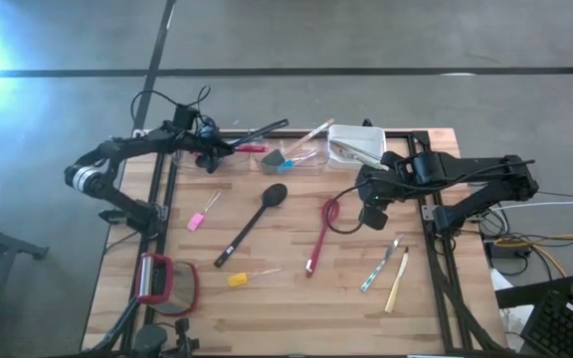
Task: Pick & Place Kitchen Items
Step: Put the right black serving spoon into the left transparent bin, then put the pink spatula into right transparent bin
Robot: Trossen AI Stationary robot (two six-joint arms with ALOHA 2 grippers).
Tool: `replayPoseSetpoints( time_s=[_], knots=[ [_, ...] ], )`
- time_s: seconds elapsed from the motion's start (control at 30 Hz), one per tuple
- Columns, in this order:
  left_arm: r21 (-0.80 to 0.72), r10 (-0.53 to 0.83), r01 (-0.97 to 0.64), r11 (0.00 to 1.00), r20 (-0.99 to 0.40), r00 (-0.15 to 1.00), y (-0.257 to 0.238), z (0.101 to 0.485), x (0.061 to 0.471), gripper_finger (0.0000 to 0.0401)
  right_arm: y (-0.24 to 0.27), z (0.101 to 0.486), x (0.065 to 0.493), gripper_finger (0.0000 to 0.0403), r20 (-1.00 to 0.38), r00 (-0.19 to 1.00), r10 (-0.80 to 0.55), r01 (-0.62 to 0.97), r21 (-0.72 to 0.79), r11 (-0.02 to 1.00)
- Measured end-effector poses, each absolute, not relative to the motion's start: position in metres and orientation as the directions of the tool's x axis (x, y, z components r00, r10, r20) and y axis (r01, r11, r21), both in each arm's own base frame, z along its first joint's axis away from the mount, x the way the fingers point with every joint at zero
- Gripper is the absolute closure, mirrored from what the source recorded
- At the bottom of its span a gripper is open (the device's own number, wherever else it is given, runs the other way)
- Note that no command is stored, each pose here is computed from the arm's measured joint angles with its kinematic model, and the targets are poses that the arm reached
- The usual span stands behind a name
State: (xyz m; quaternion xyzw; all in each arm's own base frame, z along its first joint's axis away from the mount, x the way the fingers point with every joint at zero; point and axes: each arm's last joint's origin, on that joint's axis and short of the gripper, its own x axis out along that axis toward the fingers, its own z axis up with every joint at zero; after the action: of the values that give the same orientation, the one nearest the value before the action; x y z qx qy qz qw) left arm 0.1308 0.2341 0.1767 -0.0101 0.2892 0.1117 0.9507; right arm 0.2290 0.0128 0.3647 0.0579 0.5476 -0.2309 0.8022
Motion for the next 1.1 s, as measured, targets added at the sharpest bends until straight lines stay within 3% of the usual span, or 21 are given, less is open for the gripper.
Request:
replayPoseSetpoints(
  time_s=[0.07, 0.27, 0.4, 0.77, 1.1],
  knots=[
    [0.020, 0.214, -0.243, 0.970, -0.549, 0.808, 0.235, 0.176, 0.131, 0.0324, 0.013, 0.365, 0.229, 0.0301, -0.905, 0.294, -0.307, 0.434, -0.160, 0.887],
    [-0.046, 0.230, -0.306, 0.951, -0.556, 0.799, 0.234, 0.178, 0.130, 0.0234, 0.013, 0.365, 0.229, 0.0311, -0.906, 0.293, -0.306, 0.431, -0.161, 0.888],
    [-0.053, 0.241, -0.319, 0.946, -0.543, 0.804, 0.233, 0.184, 0.130, 0.0203, 0.013, 0.365, 0.229, 0.0318, -0.906, 0.293, -0.306, 0.431, -0.161, 0.888],
    [-0.086, 0.311, -0.383, 0.920, -0.434, 0.846, 0.216, 0.226, 0.122, 0.0198, 0.013, 0.365, 0.229, 0.0330, -0.906, 0.292, -0.305, 0.430, -0.161, 0.888],
    [0.064, 0.240, -0.231, 0.971, -0.228, 0.944, 0.159, 0.286, 0.121, 0.0200, 0.013, 0.365, 0.229, 0.0327, -0.906, 0.293, -0.306, 0.363, -0.191, 0.912]
  ],
)
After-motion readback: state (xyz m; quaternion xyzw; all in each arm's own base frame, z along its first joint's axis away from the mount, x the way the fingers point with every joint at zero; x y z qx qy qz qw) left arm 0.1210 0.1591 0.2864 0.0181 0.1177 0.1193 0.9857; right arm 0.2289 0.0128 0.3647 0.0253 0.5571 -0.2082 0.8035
